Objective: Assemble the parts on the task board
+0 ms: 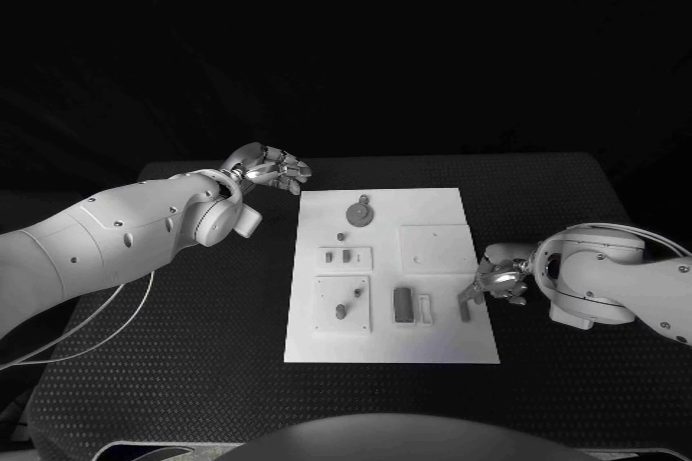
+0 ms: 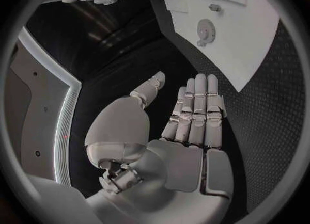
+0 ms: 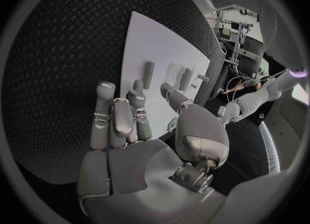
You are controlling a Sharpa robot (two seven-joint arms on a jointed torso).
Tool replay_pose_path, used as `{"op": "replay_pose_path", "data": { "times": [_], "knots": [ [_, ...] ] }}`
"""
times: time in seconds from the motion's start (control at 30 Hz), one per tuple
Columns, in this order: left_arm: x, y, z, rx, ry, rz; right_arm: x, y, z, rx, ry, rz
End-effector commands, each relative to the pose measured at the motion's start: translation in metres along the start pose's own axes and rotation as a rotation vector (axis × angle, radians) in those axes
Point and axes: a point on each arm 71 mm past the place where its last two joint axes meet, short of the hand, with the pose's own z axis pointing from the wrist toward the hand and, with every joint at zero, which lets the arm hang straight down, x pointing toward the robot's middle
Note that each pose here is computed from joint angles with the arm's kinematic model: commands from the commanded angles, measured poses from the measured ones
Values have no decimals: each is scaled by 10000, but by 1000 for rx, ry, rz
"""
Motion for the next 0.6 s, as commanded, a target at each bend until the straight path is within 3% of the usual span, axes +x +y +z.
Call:
{"op": "replay_pose_path", "data": {
  "times": [0.03, 0.6],
  "knots": [
    [7, -16, 0, 8, 8, -8, 49, 4, 44, 15, 13, -64],
    [-12, -14, -19, 8, 6, -8, 301, 87, 231, 25, 38, -171]
  ]
}}
